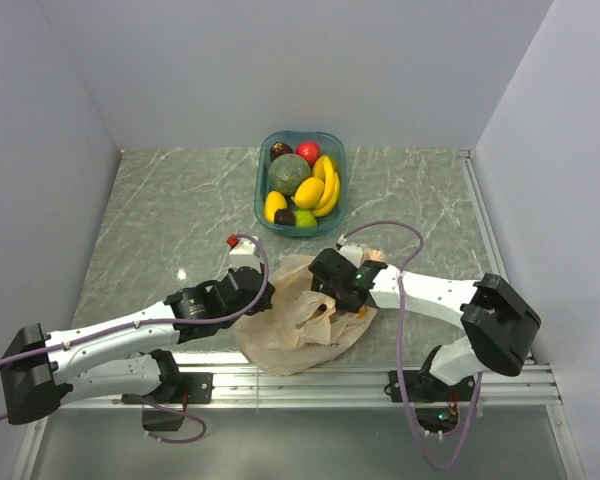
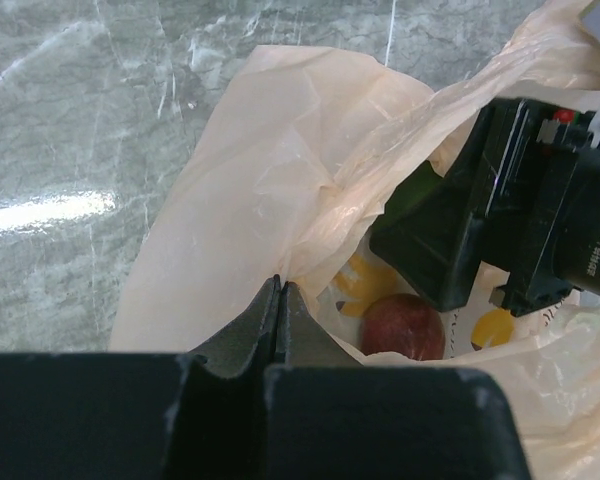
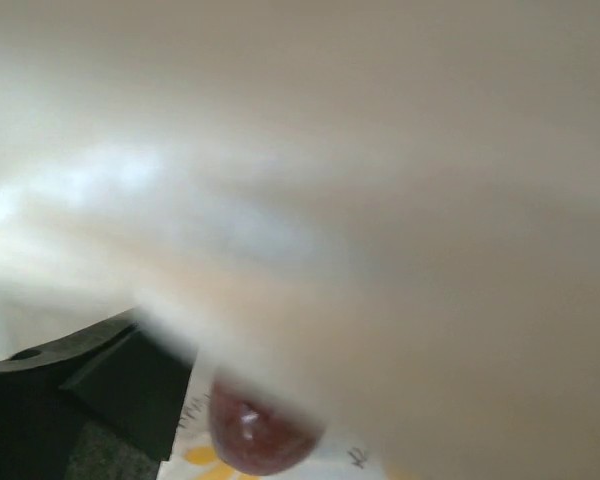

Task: Untie the knot of the plastic bag and take out the fruit

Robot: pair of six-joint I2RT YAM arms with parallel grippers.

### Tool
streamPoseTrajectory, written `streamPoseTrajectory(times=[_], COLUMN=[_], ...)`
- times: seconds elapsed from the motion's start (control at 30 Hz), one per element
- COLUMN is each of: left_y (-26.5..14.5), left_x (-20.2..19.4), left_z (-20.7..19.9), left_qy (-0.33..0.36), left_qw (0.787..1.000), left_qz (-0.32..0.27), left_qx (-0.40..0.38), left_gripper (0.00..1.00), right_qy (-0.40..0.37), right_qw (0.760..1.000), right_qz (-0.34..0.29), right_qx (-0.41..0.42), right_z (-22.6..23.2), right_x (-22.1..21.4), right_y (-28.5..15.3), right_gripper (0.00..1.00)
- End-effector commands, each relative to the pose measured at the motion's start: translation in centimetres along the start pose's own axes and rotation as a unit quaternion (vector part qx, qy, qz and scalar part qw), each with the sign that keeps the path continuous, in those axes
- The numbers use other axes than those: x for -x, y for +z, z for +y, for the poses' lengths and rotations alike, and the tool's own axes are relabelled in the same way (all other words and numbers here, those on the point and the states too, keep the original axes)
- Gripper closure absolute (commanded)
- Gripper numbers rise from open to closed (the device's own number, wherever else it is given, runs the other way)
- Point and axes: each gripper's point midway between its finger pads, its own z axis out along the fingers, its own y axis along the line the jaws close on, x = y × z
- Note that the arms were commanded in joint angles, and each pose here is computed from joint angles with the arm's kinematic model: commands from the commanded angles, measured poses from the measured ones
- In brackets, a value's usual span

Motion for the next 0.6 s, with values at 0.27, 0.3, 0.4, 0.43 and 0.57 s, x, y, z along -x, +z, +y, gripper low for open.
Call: streamPoseTrajectory(times=[0.27, 0.3, 0.4, 0.43, 0.57], left_y=[0.0, -0.1, -0.1, -0.1, -0.1], left_x=[0.4, 0.4, 0.3, 0.4, 0.9], left_z=[-0.7, -0.7, -0.4, -0.3, 0.3], left_qy=[-0.012, -0.014, -0.013, -0.013, -0.006], left_qw=[1.0, 1.0, 1.0, 1.0, 1.0], left_qz=[-0.009, -0.009, -0.01, -0.012, -0.024], left_qx=[-0.015, -0.015, -0.011, -0.01, 0.007], left_gripper=[0.99, 0.99, 0.99, 0.99, 0.99], right_qy=[0.049, 0.047, 0.038, 0.038, -0.027], right_qw=[0.998, 0.998, 0.998, 0.997, 0.993], right_qz=[-0.048, -0.047, -0.054, -0.062, -0.073], right_qx=[-0.012, -0.011, 0.006, 0.022, 0.086], right_z=[0.1, -0.1, 0.1, 0.4, 1.6], right_x=[2.1, 2.1, 2.4, 2.9, 3.3], right_y=[1.2, 1.1, 0.0, -0.9, -3.4], right_gripper=[0.39, 0.48, 0.67, 0.72, 0.83])
